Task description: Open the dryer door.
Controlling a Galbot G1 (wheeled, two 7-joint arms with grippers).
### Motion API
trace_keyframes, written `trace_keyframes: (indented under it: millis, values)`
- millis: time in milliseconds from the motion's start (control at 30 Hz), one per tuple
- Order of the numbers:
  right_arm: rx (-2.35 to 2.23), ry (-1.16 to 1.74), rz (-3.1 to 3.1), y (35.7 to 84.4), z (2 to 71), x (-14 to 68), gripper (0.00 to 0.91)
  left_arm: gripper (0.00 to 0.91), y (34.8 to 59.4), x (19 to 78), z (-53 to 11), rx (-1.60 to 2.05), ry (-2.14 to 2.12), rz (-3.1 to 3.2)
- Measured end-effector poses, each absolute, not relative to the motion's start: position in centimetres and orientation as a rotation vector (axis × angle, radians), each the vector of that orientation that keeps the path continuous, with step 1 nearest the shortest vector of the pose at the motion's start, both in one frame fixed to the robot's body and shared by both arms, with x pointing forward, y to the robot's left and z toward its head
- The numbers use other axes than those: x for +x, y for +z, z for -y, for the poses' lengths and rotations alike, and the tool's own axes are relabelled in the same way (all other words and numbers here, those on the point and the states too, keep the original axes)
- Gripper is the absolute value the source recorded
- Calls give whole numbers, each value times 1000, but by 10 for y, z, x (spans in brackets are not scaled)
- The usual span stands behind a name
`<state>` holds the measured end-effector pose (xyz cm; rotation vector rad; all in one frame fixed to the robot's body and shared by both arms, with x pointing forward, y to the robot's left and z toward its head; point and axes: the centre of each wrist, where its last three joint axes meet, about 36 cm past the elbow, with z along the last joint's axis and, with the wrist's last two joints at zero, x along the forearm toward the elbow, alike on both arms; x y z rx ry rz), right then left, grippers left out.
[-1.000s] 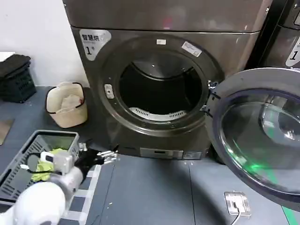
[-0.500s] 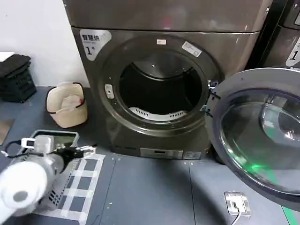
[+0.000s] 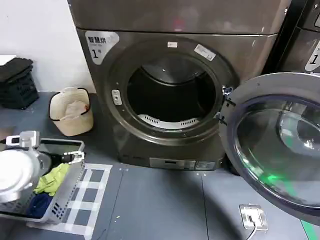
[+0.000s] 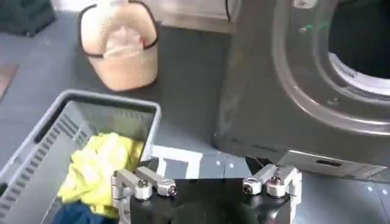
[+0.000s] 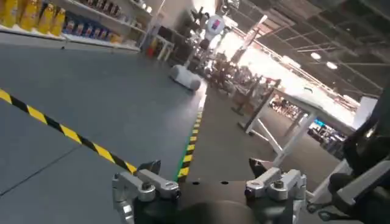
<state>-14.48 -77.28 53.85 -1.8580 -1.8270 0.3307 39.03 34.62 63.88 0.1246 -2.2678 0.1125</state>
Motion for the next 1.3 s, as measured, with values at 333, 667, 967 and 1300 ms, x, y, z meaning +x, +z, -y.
trace_keyframes:
  millis: [333,667,967,1300]
  values:
    - [-1853,332,1835,539,772,-146,907,907,634,400,-365,176,169,2208]
    - [-1843,320,1842,532,771,-144,907,907,642,416,-403,308,236,2213]
    - [-1837,321,1858,532,772,-138,907,907,640,431,-445,446,301,2211]
    - [-1826,322,1879,530,771,-129,907,907,624,438,-507,620,455,2128]
